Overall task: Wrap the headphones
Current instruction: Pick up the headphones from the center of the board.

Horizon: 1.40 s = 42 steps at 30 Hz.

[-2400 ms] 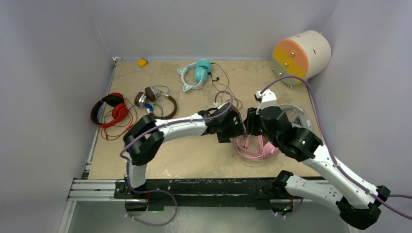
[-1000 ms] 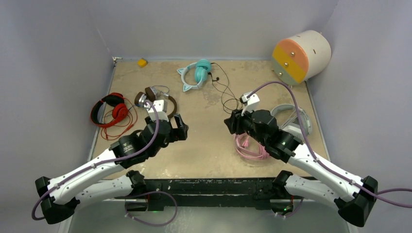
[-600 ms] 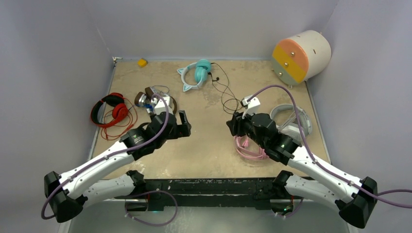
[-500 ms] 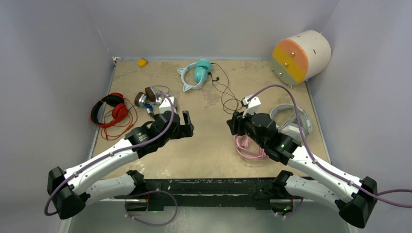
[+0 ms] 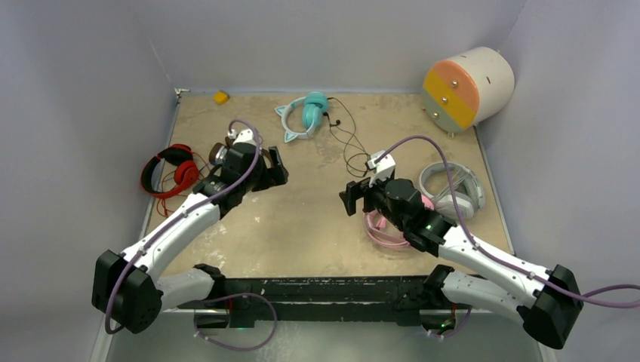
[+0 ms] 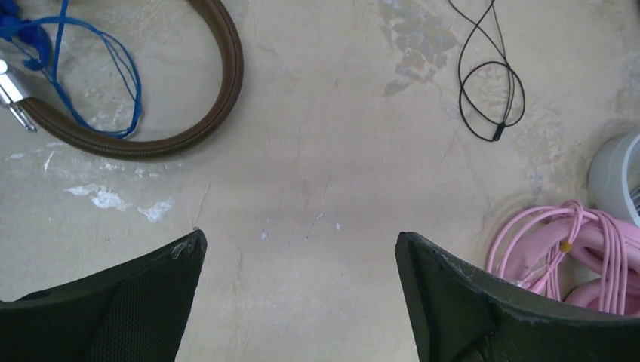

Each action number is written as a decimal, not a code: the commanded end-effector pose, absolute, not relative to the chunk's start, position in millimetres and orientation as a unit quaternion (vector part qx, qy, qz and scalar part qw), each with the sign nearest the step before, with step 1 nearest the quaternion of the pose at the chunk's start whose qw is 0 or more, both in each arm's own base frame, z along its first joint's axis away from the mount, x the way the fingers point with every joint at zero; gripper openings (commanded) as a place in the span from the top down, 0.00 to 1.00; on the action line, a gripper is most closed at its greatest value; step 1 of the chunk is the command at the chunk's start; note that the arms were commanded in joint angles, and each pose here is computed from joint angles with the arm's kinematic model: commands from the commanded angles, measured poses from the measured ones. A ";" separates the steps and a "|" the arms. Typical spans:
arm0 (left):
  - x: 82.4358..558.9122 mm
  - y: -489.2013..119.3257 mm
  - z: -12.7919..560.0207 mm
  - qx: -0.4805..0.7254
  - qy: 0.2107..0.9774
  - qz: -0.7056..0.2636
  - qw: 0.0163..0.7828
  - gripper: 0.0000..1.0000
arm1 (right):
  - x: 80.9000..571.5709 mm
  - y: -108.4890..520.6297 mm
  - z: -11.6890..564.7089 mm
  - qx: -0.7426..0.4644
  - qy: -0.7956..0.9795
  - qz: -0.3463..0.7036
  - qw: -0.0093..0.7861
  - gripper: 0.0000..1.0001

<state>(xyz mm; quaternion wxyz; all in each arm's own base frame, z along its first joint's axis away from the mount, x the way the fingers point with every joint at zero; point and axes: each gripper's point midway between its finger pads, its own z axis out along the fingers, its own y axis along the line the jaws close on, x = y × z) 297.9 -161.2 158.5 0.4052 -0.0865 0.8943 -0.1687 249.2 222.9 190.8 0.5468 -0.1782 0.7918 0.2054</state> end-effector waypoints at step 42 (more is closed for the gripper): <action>425.7 -120.2 40.4 0.026 0.927 -0.011 0.373 0.31 | 259.6 235.5 146.9 -0.209 0.761 0.208 0.578 0.04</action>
